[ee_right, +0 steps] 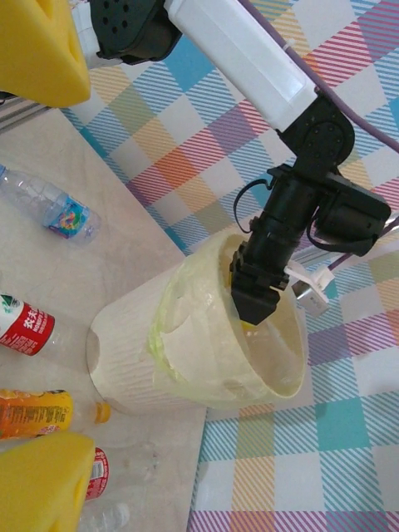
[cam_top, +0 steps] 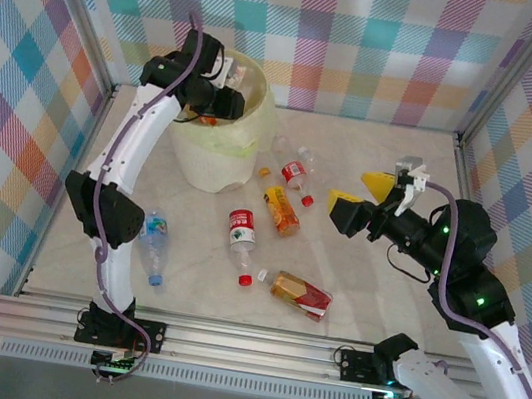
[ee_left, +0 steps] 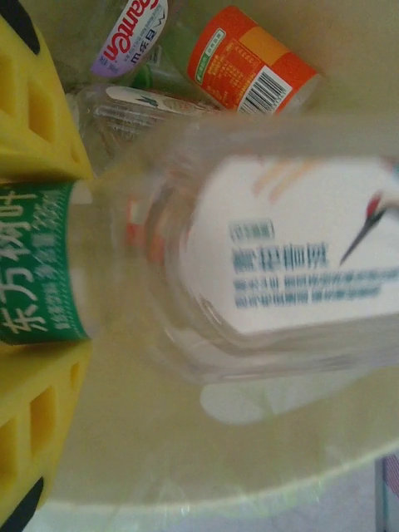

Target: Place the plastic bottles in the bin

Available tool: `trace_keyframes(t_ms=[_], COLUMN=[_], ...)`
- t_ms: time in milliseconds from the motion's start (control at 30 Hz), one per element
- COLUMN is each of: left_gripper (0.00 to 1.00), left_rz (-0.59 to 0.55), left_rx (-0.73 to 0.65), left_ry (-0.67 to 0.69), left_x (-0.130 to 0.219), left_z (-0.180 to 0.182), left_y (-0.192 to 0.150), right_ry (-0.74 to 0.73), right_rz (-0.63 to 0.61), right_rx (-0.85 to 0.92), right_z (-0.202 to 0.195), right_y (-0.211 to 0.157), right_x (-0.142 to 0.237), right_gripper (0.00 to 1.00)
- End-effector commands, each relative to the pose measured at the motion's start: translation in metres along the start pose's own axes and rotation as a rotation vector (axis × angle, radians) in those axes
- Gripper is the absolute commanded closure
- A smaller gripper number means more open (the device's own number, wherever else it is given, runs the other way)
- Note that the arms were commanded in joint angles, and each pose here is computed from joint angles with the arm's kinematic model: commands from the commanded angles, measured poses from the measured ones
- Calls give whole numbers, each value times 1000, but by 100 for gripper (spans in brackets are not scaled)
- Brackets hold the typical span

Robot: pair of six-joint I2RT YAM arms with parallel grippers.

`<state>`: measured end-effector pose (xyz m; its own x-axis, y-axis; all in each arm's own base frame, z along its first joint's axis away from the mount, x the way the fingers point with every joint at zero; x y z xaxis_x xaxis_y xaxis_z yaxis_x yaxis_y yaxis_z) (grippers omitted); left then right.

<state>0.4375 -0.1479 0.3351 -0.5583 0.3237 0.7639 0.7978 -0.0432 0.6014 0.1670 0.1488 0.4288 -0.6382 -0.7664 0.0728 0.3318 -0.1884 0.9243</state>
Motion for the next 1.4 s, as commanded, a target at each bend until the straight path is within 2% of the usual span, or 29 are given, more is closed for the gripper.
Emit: trace_keyframes(t_ms=[0,167,333,633,833,1000,1133,1267,1367], left_gripper=[51,45,42,36,24,12,1,0,0], left_rz=[25,50,30,-147,-257,-294,-279,-277,-249], left_rx=[-9,15,21,-31,-72,-106,-106,-93,-79], left_ry=[19,2,-9,-56,-127,-259,-376,-465,-518], left_x=[-3,-9,-2,60,111,144,152,155,152], left_z=[5,5,2,-13,-26,-41,-50,-56,-59], left_y=[-6,-12,-10,8,2,-29,-67,-109,-137], right_ry=[-9,-19,-33,-107,-202,-252,-275,-293,-283], right_rz=[-2,4,14,124,237,294,350,409,472], right_rx=[8,-2,-23,-106,-142,-162,-177,-192,-189], right_z=[-1,-2,-4,-22,-40,-53,-62,-70,-72], right_y=[-3,-7,-9,-35,-58,-76,-92,-111,-127], right_x=[4,6,7,-8,-17,-25,-35,-44,-48], right_gripper=[0,0,0,0,0,0,1,2,12])
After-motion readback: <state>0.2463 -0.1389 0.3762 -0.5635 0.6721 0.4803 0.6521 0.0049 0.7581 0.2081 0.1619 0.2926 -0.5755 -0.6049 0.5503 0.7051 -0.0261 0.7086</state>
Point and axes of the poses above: each hand's point on the last joint's axis, 136 mm out from that joint toward the fingers, its own x axis back along the fingers, its own z axis along the line the jaws close on, y = z × x, the point moved 5 cm from there along x, back along the fingers, and after that the axes turned 2 degrees about -x, right-handed, at the moved point
